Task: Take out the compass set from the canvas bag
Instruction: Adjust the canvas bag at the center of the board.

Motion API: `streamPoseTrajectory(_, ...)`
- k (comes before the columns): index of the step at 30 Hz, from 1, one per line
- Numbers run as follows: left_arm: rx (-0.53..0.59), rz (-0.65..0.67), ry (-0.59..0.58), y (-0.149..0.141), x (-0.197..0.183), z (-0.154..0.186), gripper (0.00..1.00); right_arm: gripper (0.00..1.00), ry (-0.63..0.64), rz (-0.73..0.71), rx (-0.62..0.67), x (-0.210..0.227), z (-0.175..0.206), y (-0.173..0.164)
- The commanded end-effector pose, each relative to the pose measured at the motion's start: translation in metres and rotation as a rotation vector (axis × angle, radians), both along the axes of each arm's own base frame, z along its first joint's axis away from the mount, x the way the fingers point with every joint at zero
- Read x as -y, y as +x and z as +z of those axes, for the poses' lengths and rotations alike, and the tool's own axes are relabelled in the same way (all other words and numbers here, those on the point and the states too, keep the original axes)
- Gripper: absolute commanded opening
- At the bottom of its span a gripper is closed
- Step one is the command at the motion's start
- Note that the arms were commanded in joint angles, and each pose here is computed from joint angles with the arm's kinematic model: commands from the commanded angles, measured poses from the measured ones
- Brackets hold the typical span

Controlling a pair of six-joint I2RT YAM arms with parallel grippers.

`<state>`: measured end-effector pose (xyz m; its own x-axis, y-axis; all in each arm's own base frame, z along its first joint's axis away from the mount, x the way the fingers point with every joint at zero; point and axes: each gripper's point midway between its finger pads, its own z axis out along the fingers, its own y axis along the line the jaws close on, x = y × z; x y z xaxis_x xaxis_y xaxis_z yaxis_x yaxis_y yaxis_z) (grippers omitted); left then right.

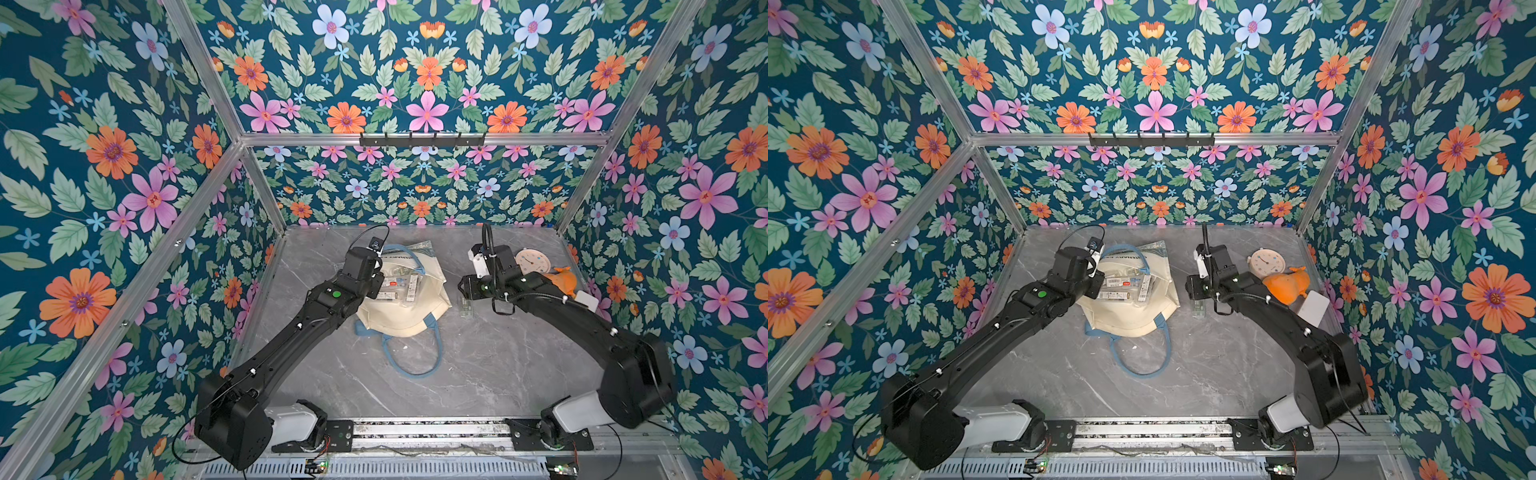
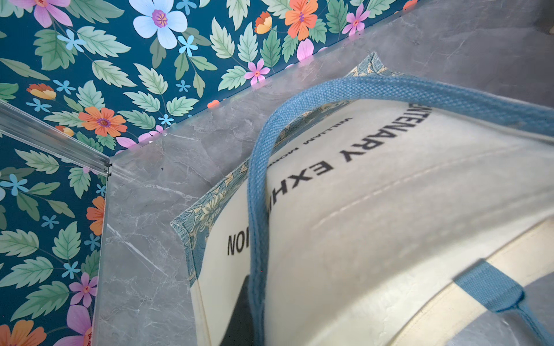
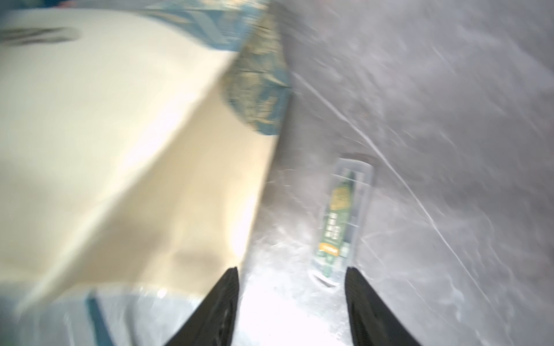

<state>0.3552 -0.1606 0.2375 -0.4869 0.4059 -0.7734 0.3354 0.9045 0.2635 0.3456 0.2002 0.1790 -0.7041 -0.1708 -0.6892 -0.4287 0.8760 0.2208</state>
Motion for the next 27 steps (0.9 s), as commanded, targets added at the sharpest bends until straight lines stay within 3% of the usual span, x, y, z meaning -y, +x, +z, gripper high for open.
streamPoseTrajectory(1,0.002,-0.004,-0.006,0.0,0.002,0.005,0.0,0.59,0.038,0.377,0.326,-0.044,0.049,-0.028)
streamPoseTrajectory(5,-0.003,-0.01,-0.011,-0.002,0.003,0.005,0.0,0.64,0.016,0.497,0.536,-0.072,0.07,-0.034)
streamPoseTrajectory(11,-0.017,-0.015,-0.003,-0.004,0.004,0.001,0.0,0.66,-0.096,0.513,0.574,-0.104,0.071,0.012)
streamPoseTrajectory(13,-0.02,-0.014,0.001,-0.005,0.004,0.001,0.0,0.58,-0.113,0.504,0.565,-0.112,0.068,0.027)
streamPoseTrajectory(16,-0.027,-0.005,0.017,-0.006,0.001,0.0,0.0,0.38,-0.097,0.499,0.524,-0.12,0.069,0.036)
streamPoseTrajectory(17,-0.032,0.0,0.031,-0.006,-0.001,0.0,0.02,0.32,-0.086,0.504,0.51,-0.122,0.069,0.035)
streamPoseTrajectory(21,-0.043,0.017,0.108,-0.003,-0.006,-0.002,0.41,0.17,-0.064,0.489,0.498,-0.123,0.068,0.036)
streamPoseTrajectory(24,-0.033,0.016,0.146,0.003,0.001,0.0,0.56,0.13,-0.056,0.483,0.486,-0.124,0.066,0.036)
streamPoseTrajectory(27,-0.018,0.016,0.189,0.013,0.011,0.003,0.61,0.12,-0.051,0.483,0.474,-0.125,0.064,0.037)
